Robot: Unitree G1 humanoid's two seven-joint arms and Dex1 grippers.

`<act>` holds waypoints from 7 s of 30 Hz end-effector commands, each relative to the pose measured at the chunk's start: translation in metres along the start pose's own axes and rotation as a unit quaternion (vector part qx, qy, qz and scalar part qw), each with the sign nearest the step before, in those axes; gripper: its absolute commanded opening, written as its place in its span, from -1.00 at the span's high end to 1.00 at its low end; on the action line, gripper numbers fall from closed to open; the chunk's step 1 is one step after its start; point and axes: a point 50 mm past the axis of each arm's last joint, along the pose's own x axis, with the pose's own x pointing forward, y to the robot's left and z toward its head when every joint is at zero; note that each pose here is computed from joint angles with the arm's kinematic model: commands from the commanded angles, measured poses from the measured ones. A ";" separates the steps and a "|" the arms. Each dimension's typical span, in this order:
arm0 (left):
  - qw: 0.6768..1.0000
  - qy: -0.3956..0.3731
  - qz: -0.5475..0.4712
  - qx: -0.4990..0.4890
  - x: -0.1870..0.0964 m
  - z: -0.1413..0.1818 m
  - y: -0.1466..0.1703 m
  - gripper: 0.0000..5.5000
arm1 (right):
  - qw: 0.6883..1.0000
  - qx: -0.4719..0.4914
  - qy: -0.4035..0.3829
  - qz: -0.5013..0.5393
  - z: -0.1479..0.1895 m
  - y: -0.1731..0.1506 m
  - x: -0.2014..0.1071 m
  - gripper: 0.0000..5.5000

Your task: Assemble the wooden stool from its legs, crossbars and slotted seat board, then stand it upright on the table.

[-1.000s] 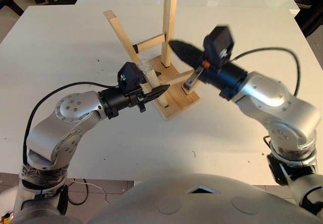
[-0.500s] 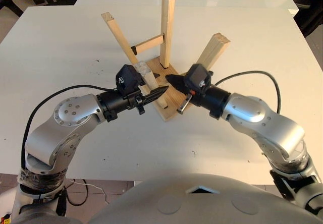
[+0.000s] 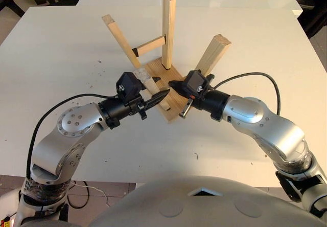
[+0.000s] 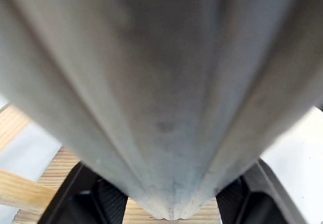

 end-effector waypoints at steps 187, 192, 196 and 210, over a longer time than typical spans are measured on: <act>0.941 -0.128 0.276 -0.148 0.029 0.043 -0.005 0.99 | 0.954 0.186 -0.192 -0.136 0.039 -0.050 -0.022 1.00; 0.889 -0.316 0.297 -0.148 0.008 0.095 0.016 0.99 | 0.890 0.237 -0.359 -0.151 0.085 -0.083 -0.048 1.00; 0.837 -0.438 0.268 -0.192 -0.021 0.124 0.040 0.99 | 0.851 0.253 -0.432 -0.157 0.107 -0.117 -0.078 1.00; 0.955 0.091 0.030 -0.281 -0.061 -0.087 -0.014 0.99 | 0.996 0.076 -0.047 -0.020 -0.073 -0.114 -0.042 1.00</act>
